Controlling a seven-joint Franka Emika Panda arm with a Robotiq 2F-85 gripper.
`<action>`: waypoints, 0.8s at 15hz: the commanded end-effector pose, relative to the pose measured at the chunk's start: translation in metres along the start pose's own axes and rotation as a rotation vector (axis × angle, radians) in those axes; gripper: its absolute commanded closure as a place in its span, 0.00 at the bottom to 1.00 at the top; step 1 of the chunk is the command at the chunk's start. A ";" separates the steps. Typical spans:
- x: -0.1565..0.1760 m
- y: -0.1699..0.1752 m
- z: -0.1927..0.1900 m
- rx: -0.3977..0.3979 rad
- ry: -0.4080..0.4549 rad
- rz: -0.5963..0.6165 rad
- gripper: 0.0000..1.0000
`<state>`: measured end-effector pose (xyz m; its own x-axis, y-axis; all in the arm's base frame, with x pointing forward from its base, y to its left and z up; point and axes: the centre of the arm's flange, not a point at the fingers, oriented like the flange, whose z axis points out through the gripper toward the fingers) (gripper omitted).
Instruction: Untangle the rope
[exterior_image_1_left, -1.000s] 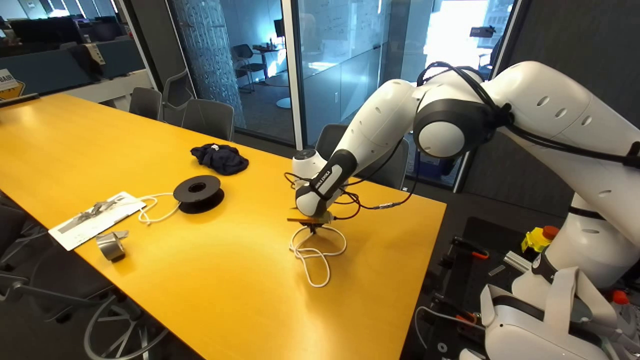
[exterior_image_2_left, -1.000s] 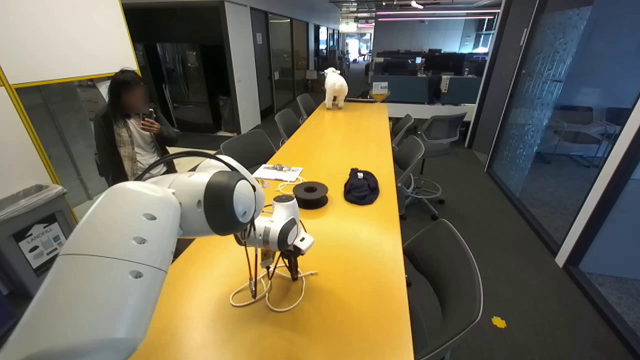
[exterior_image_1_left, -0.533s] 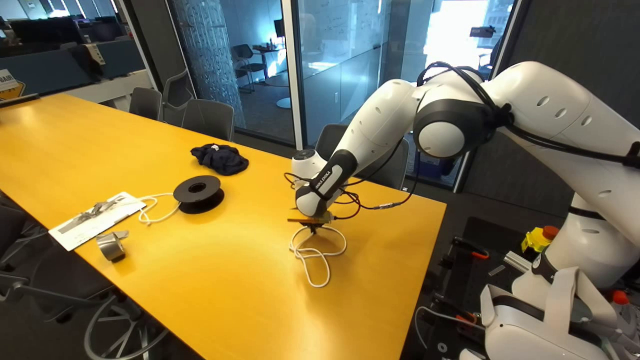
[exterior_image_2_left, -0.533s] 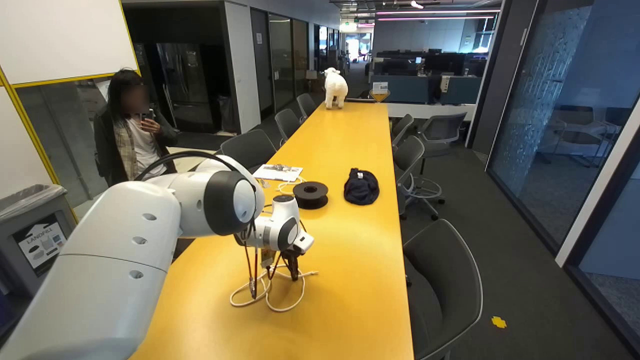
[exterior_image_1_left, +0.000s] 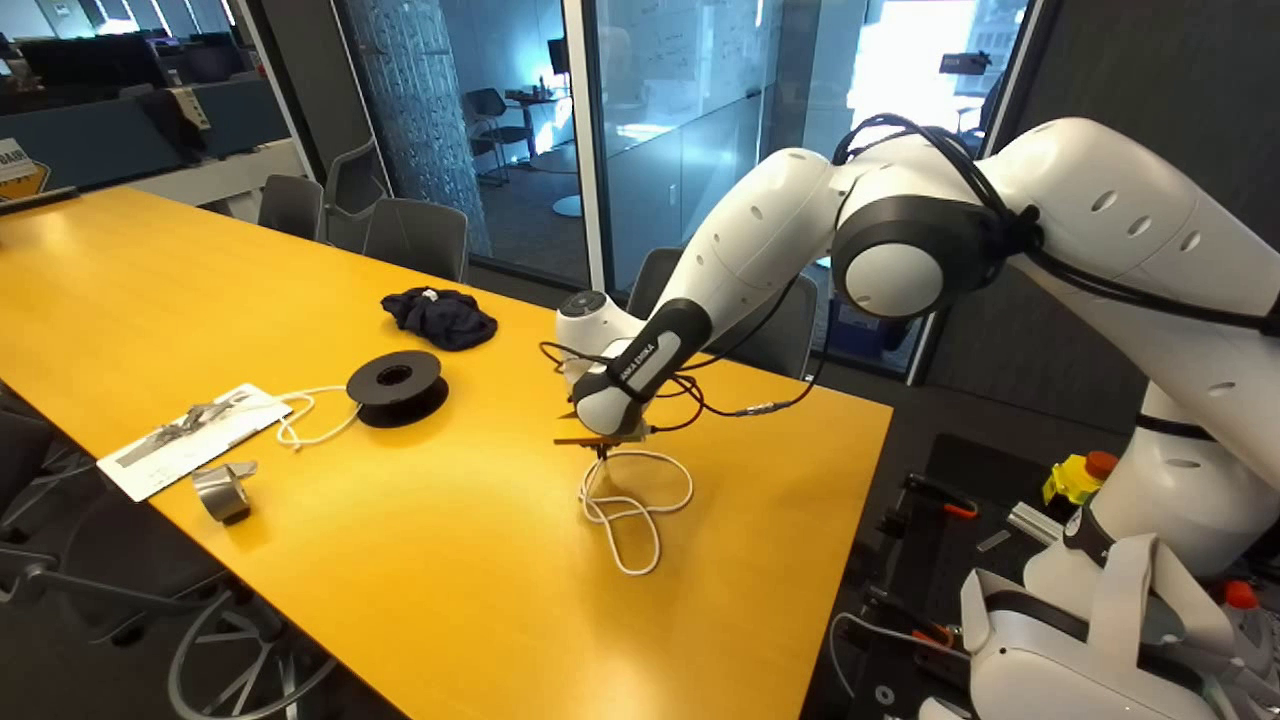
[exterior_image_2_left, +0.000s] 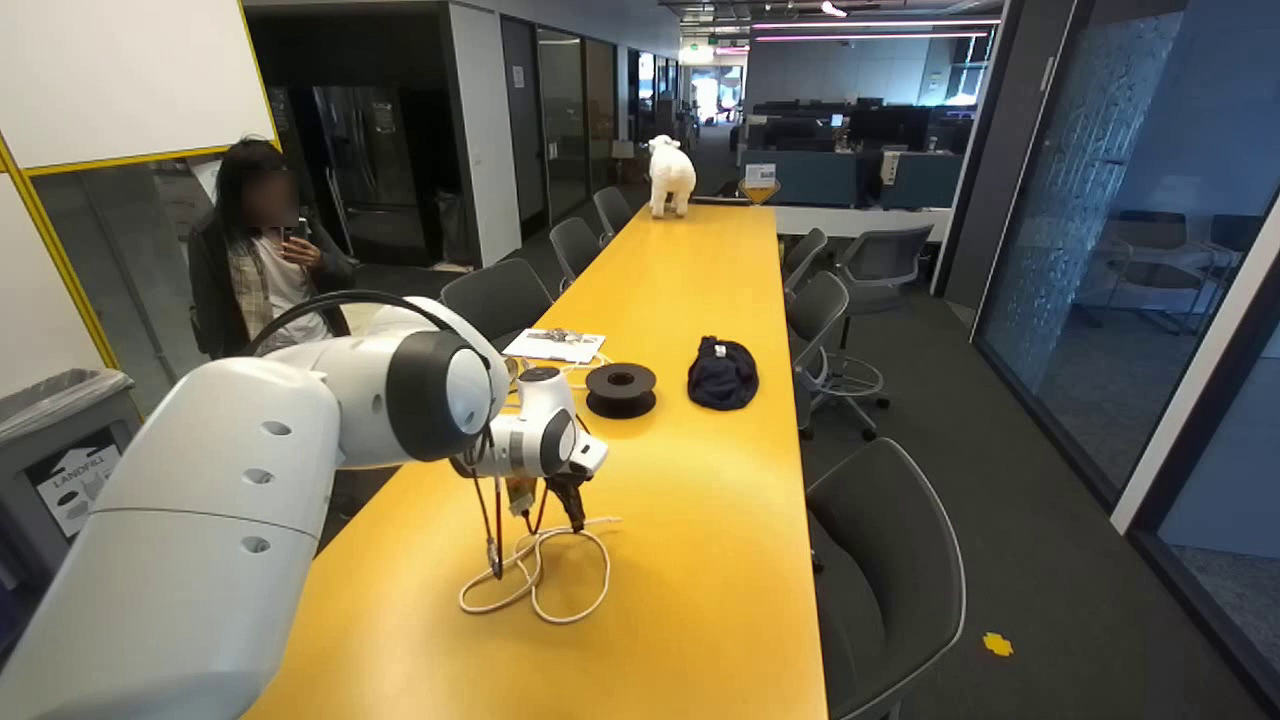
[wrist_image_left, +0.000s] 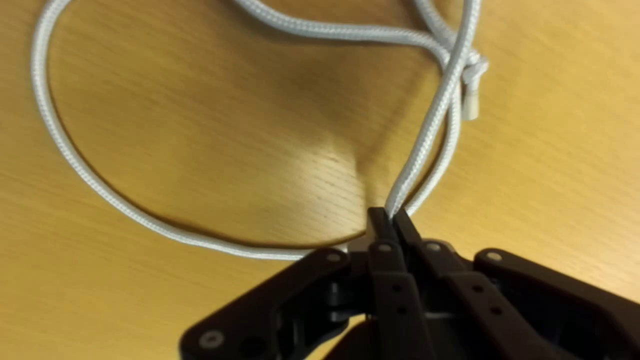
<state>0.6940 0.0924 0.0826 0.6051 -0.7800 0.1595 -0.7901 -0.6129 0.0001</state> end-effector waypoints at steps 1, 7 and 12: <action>-0.028 -0.033 -0.020 0.007 0.032 -0.094 0.99; -0.108 -0.071 -0.018 0.021 0.018 -0.341 0.99; -0.153 -0.079 -0.011 0.051 -0.056 -0.524 0.99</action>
<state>0.6582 0.2510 0.0711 0.8811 -0.4572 0.1212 -0.4631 -0.8860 0.0247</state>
